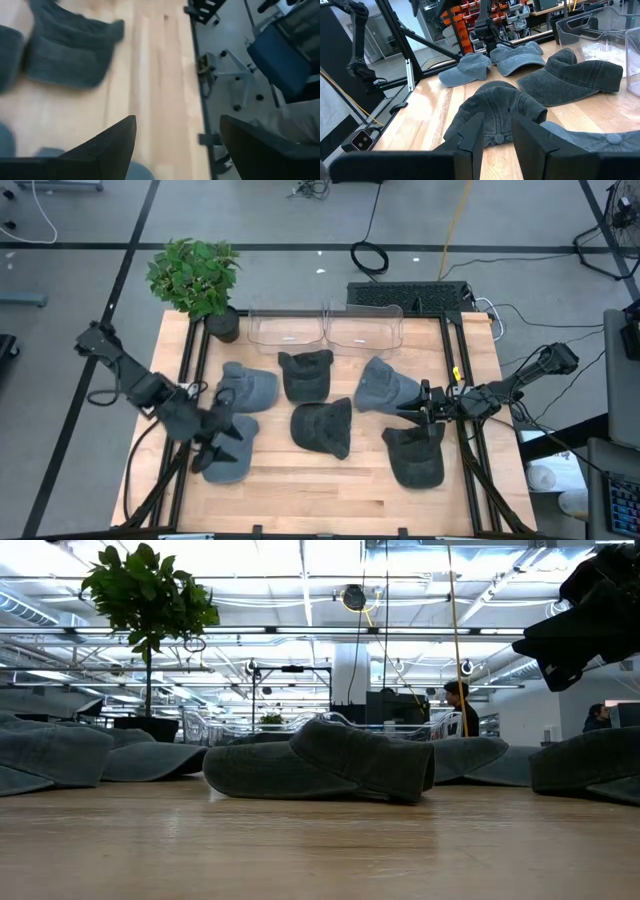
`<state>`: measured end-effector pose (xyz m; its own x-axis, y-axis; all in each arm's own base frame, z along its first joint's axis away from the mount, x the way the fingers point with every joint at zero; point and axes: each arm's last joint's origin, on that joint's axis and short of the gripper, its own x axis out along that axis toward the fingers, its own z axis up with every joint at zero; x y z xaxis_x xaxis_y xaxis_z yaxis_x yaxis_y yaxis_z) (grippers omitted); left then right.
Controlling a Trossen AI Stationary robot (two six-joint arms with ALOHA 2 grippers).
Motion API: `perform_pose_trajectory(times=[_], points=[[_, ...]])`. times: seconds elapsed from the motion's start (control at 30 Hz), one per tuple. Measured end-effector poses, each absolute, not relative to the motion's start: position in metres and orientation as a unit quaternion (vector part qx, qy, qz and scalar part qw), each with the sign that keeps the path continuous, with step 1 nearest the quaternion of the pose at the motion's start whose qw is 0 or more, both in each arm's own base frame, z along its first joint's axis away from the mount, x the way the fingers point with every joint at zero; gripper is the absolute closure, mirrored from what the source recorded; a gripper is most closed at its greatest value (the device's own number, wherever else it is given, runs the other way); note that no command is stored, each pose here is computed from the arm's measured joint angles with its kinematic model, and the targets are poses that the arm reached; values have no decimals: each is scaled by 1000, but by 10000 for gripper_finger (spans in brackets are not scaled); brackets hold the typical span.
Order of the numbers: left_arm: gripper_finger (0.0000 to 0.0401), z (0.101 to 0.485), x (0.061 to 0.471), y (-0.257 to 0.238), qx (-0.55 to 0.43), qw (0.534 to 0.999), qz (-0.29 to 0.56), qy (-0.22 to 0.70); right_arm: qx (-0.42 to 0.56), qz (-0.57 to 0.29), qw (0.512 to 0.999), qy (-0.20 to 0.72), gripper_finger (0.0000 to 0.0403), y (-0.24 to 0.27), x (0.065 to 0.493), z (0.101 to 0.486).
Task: Pick & Place hat
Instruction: Put the bottom left blue cap into the right transparent bin
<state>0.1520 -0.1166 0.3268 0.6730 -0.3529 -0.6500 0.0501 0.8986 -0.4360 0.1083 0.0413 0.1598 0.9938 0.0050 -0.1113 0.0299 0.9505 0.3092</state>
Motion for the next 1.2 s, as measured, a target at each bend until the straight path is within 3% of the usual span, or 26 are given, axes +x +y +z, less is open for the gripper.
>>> perform_pose_trajectory(times=[0.3, 0.73, 1.2], points=[[103, 348, 147, -150, -197, 869, -91, 444, 157, -6, 986, 55, 314, 41, 108, 160], [103, 328, 139, -177, -236, 781, 97, 570, 157, -6, 986, 55, 314, 41, 108, 160], [103, 296, 130, -218, -160, 743, 78, 645, 157, -6, 986, 55, 314, 41, 108, 160]])
